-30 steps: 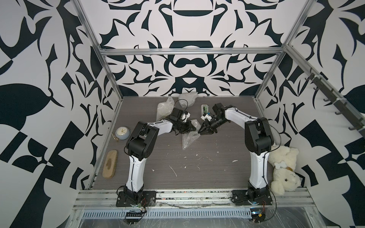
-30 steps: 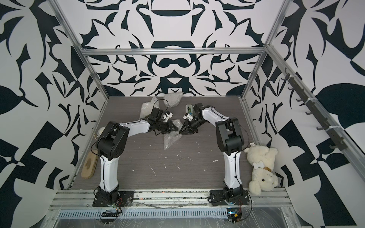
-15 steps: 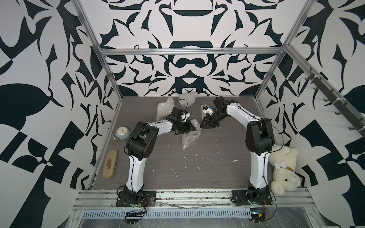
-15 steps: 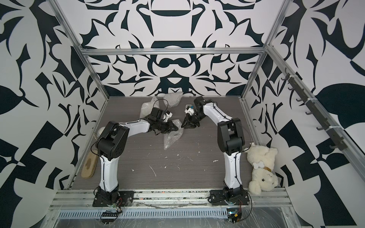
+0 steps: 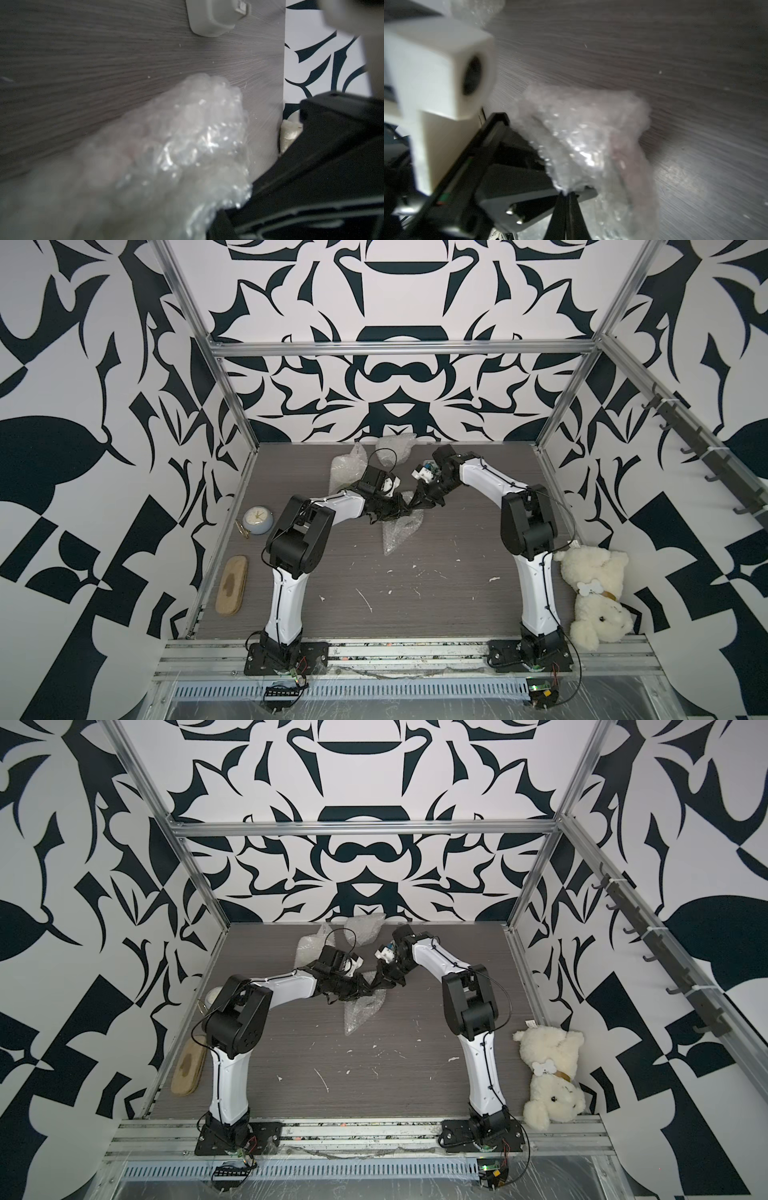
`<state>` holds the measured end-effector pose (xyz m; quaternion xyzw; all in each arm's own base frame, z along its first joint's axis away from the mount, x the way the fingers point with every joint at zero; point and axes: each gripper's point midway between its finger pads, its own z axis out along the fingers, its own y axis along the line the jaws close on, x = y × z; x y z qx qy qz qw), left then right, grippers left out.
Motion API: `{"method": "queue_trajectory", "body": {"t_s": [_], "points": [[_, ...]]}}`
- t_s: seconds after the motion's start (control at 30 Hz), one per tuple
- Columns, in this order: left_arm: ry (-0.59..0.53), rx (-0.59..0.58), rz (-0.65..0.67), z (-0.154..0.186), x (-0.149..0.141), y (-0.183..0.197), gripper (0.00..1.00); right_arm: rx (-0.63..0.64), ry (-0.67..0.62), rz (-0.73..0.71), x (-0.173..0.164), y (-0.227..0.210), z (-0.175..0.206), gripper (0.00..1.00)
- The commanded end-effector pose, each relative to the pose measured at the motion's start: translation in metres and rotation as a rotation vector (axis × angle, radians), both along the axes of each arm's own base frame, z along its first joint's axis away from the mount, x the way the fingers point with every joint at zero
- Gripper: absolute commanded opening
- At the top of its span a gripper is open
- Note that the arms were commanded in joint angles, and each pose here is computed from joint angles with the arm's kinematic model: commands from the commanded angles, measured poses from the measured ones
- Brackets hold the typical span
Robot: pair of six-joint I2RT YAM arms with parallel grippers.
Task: Wrap bowls in bubble wrap
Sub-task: Stick the tape on the bubble wrap.
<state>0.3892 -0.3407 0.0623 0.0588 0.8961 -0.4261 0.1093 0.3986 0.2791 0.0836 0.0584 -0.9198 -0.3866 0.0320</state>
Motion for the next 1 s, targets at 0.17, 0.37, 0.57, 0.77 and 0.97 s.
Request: {"method": "queue_trajectory", "body": {"t_s": [0.17, 0.37, 0.57, 0.77, 0.97], "points": [[0.061, 0.090, 0.006, -0.032, -0.006, 0.010, 0.19, 0.044, 0.010, 0.040, -0.024, -0.003, 0.011, 0.04], [0.063, 0.092, 0.005, -0.034, -0.006, 0.010, 0.19, 0.071, 0.003, 0.055, -0.036, -0.004, 0.025, 0.04], [0.063, 0.092, 0.004, -0.035, -0.007, 0.009, 0.20, 0.022, 0.033, 0.075, -0.048, -0.013, 0.013, 0.04], [0.055, 0.088, 0.004, -0.030, -0.006, 0.009, 0.21, -0.073, 0.057, 0.094, -0.058, -0.027, -0.006, 0.04], [0.051, 0.086, 0.003, -0.028, -0.005, 0.009, 0.21, -0.067, 0.051, 0.074, -0.050, -0.025, -0.013, 0.04]]}}
